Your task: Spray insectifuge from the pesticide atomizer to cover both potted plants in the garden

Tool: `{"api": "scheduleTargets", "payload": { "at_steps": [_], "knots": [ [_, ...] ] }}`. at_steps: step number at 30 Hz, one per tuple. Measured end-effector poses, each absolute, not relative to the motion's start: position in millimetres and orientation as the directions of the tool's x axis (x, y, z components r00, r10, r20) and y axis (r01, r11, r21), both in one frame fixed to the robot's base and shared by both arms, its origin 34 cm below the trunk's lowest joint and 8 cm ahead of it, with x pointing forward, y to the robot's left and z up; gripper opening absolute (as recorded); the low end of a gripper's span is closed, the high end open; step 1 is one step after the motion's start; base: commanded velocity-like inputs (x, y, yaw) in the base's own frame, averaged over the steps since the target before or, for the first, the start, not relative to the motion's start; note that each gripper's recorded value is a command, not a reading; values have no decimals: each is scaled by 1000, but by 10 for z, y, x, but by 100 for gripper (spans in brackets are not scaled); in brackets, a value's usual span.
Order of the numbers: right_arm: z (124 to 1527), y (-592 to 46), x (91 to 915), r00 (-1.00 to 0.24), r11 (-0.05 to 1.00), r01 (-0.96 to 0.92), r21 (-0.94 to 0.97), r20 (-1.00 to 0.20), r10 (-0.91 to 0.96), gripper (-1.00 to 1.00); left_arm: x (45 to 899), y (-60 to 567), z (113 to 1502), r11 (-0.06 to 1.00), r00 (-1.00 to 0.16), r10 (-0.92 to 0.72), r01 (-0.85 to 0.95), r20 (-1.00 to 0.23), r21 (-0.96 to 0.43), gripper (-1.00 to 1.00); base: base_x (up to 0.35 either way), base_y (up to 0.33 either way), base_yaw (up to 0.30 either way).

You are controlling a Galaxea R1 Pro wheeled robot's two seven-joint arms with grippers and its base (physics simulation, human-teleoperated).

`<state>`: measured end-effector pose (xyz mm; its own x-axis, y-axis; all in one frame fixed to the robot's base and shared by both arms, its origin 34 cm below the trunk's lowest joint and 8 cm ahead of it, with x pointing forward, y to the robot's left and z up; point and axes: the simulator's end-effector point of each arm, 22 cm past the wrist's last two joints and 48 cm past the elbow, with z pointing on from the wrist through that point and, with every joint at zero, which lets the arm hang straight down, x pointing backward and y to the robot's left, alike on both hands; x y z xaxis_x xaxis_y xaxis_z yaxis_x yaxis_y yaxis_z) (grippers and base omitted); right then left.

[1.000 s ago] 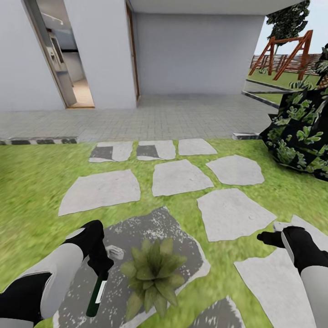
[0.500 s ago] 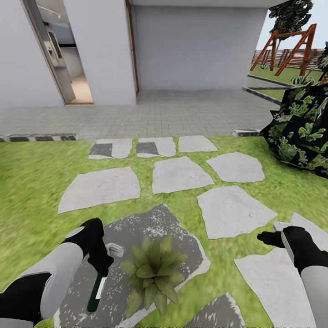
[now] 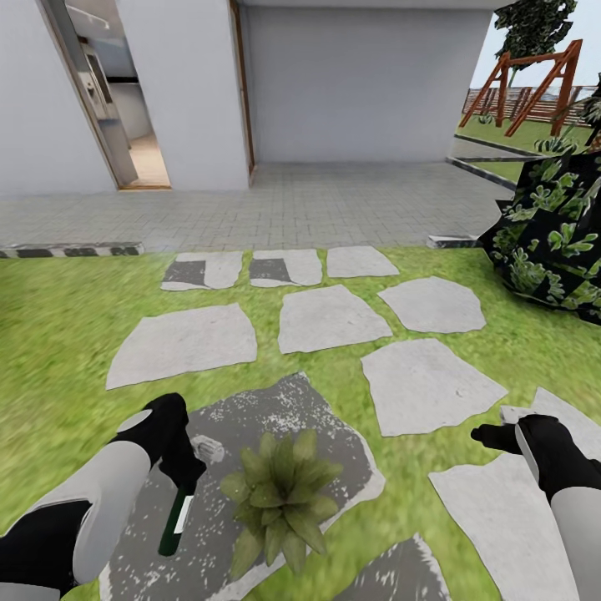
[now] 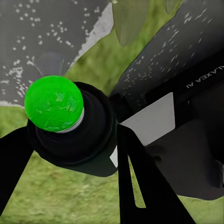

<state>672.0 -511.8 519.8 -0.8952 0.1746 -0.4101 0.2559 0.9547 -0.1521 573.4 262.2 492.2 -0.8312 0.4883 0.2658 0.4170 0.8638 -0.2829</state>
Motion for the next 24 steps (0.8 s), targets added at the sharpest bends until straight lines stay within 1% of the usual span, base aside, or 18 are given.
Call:
{"api": "scheduleTargets", "payload": {
  "at_steps": [4,10,24],
  "knots": [
    [5197,-5118,6719,-895,955,256,-152,-410,175,100,5746,2643,4915,865,-830,490,423,266,-271,-100,0,0,0],
    [5197,-5117,6719,-895,955,256,-152,-410,175,100,5797,2763,4871,870,-829,490,447,270,-208,-100,0,0,0],
    [5198,-5119,6720,-895,955,256,-152,-410,175,100,5803,2774,4861,869,-828,492,451,269,-201,-100,0,0,0]
  ]
}}
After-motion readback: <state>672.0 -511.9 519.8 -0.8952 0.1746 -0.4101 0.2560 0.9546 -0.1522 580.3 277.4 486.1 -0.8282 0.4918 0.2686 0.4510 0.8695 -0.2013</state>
